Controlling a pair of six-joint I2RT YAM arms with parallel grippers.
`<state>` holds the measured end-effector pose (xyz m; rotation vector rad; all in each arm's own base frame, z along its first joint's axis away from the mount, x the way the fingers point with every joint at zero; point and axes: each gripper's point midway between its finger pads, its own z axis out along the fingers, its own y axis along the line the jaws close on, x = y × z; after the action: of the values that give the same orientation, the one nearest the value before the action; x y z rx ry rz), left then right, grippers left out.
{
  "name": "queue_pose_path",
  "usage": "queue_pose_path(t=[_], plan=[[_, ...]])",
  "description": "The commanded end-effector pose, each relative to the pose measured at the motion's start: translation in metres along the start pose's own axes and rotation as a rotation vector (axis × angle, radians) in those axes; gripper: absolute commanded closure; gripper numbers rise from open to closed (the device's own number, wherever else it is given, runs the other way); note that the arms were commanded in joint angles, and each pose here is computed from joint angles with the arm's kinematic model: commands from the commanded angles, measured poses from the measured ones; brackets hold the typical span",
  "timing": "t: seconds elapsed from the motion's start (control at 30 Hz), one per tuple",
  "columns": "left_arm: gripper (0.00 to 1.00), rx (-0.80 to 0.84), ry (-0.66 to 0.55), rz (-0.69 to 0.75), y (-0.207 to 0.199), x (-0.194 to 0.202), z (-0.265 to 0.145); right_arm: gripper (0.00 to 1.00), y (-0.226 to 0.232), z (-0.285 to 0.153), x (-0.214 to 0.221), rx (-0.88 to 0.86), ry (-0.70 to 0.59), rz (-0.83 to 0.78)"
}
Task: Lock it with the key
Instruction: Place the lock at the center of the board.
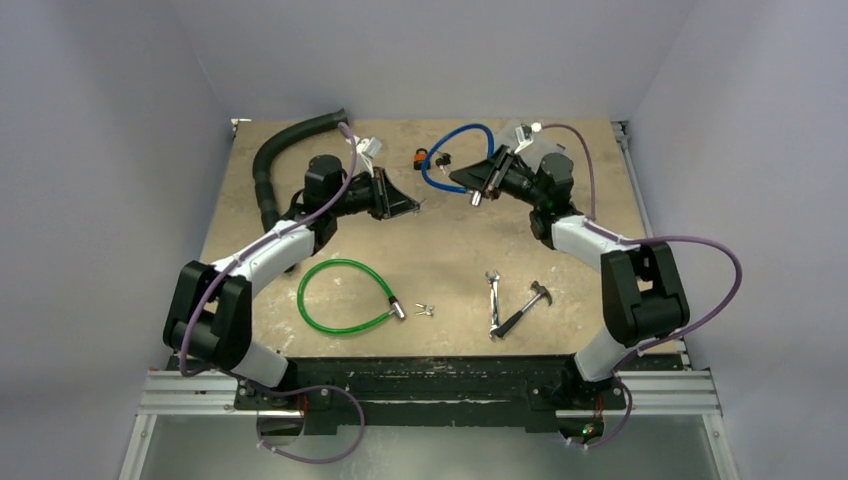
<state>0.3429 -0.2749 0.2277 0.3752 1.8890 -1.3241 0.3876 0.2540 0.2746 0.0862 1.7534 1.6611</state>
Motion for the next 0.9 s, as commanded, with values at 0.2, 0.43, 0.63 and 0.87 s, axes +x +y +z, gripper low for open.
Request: queue_pose_path(t=[0.2,0.43,0.63,0.87], plan=[[1.00,-0.207,0.014,-0.066,0.054,0.028,-0.005,1.00,-0.046,-0.004,0.018,0.107,-0.041,-0.036],[1.00,-0.209,0.031,-0.085,0.057,0.037,-0.007,1.00,-0.051,-0.015,0.040,0.123,-0.039,-0.033],[1.00,-0.218,0.041,-0.100,0.062,0.042,-0.005,1.00,-0.063,-0.021,0.052,0.147,-0.038,-0.018],[1.00,-0.228,0.048,-0.100,0.064,0.045,-0.007,1.00,-0.074,-0.017,0.062,0.150,-0.018,0.015]])
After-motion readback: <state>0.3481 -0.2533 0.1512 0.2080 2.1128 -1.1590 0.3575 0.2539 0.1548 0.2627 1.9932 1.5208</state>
